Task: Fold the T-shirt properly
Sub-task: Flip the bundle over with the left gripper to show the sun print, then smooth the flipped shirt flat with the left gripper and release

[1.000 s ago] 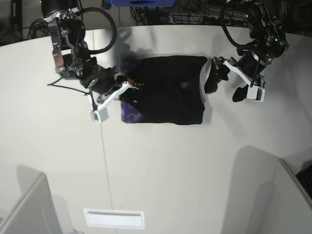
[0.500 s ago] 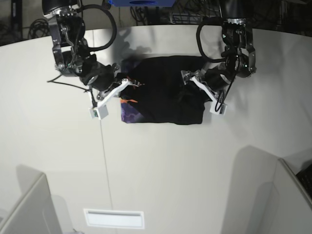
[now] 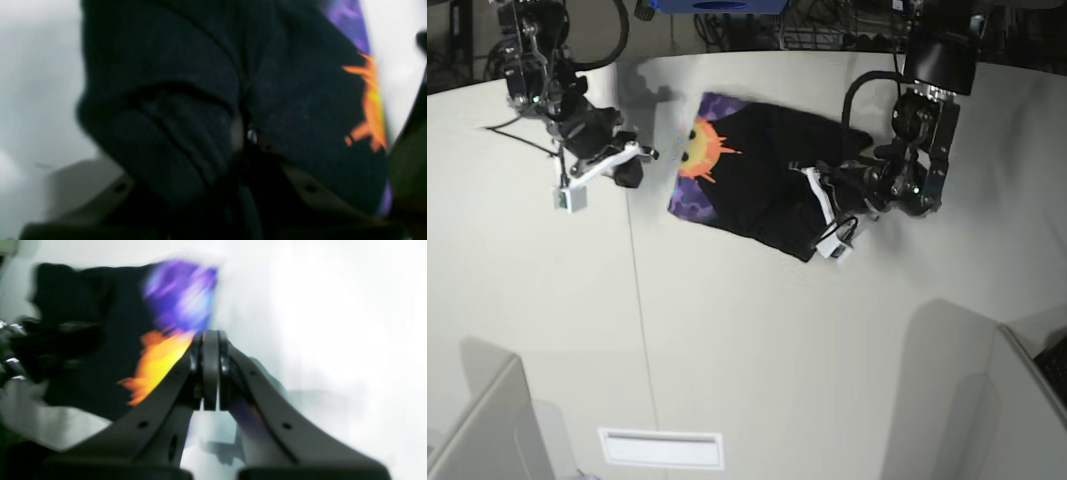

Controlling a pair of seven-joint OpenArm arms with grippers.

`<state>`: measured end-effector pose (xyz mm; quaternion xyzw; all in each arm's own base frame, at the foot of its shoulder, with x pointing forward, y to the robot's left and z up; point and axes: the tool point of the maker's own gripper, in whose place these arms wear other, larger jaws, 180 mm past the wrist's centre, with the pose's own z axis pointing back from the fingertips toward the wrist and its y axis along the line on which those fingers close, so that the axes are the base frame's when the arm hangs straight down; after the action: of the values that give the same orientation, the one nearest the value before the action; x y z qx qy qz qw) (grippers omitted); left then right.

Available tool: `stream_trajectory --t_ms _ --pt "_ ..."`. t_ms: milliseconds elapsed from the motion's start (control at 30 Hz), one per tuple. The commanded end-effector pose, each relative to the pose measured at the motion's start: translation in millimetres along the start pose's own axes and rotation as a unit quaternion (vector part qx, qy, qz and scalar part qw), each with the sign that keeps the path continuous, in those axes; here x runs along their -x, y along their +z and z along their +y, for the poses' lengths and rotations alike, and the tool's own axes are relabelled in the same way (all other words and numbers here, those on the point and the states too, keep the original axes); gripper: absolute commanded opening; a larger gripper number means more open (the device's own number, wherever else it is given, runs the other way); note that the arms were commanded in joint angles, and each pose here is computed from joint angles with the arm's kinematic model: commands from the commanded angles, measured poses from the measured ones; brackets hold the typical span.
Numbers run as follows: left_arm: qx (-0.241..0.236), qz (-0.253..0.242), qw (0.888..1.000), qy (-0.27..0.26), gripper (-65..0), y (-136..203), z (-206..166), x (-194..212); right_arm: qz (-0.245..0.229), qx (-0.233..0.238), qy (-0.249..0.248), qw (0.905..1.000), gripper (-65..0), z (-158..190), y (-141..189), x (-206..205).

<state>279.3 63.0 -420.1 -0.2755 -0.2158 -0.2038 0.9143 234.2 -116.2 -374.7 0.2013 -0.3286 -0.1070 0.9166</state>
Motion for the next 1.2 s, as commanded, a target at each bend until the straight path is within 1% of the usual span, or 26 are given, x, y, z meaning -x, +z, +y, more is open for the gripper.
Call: stream_trajectory --t_ms 0,67,100,167,233,300,333,367,433,533,600,667,800,900,1167 --pt "-0.019 0.008 0.999 -0.038 -65.0 9.7 10.6 -9.5 -0.022 -0.011 0.008 0.9997 -65.0 2.8 7.0 -10.7" --pt "-0.056 0.045 0.992 -0.109 -65.0 16.9 26.0 -14.6 -0.028 0.001 0.006 0.9996 -65.0 -10.6 14.9 -10.3" --pt "-0.075 0.064 0.984 -0.147 -65.0 18.7 32.4 -18.6 -0.03 0.007 0.004 0.9995 -65.0 -16.2 18.4 -10.0" --pt "-0.107 0.102 0.963 -0.224 -65.0 18.2 39.7 -23.6 -0.032 0.02 0.0 0.9993 -65.0 -27.8 24.0 -9.0" --pt "-0.122 0.136 0.936 -0.301 -65.0 11.3 36.4 -25.3 -0.033 0.032 -0.005 0.9989 -65.0 -36.9 28.3 -7.8" --pt "-0.112 0.161 0.9 -0.389 -65.0 -0.1 24.3 -23.3 -0.033 0.042 -0.012 0.9985 -65.0 -44.4 32.1 -5.1" --pt "-0.099 0.158 0.886 -0.424 -65.0 -8.2 13.4 -24.3 -0.034 0.047 -0.02 0.9981 -65.0 -47.0 33.5 -3.1" --pt "-0.09 0.154 0.875 -0.45 -65.0 -15.2 5.2 -23.6 -0.037 0.053 -0.029 0.9975 -65.0 -51.0 35.6 -2.0" --pt "-0.086 0.141 0.856 -0.49 -65.0 -25.6 -5.4 -27.7 -0.042 0.068 -0.049 0.9956 -65.0 -60.7 41.1 2.4" --pt "-0.068 0.131 0.84 -0.523 -65.0 -39.3 -23.9 -30.7 -0.043 0.086 -0.064 0.9933 -65.0 -72.5 48.3 7.4" --pt "-0.046 0.134 0.836 -0.53 -65.0 -46.8 -35.4 -27.7 -0.041 0.089 -0.068 0.9928 -65.0 -74.2 49.7 10.7" --pt "-0.037 0.138 0.834 -0.533 -65.0 -53.0 -41.4 -26.0 -0.038 0.091 -0.071 0.9926 -65.0 -75.1 50.8 14.4" --pt "-0.024 0.138 0.839 -0.526 -65.0 -63.1 -51.6 -23.9 -0.038 0.091 -0.073 0.9924 -65.0 -74.5 50.4 15.8" --pt "-0.017 0.144 0.841 -0.521 -65.0 -65.8 -53.2 -15.4 -0.039 0.091 -0.073 0.9924 -65.0 -74.3 50.3 15.2" --pt "-0.019 0.139 0.838 -0.527 -65.0 -64.7 -55.1 -19.1 -0.042 0.089 -0.075 0.9923 -65.0 -72.9 49.2 13.3"
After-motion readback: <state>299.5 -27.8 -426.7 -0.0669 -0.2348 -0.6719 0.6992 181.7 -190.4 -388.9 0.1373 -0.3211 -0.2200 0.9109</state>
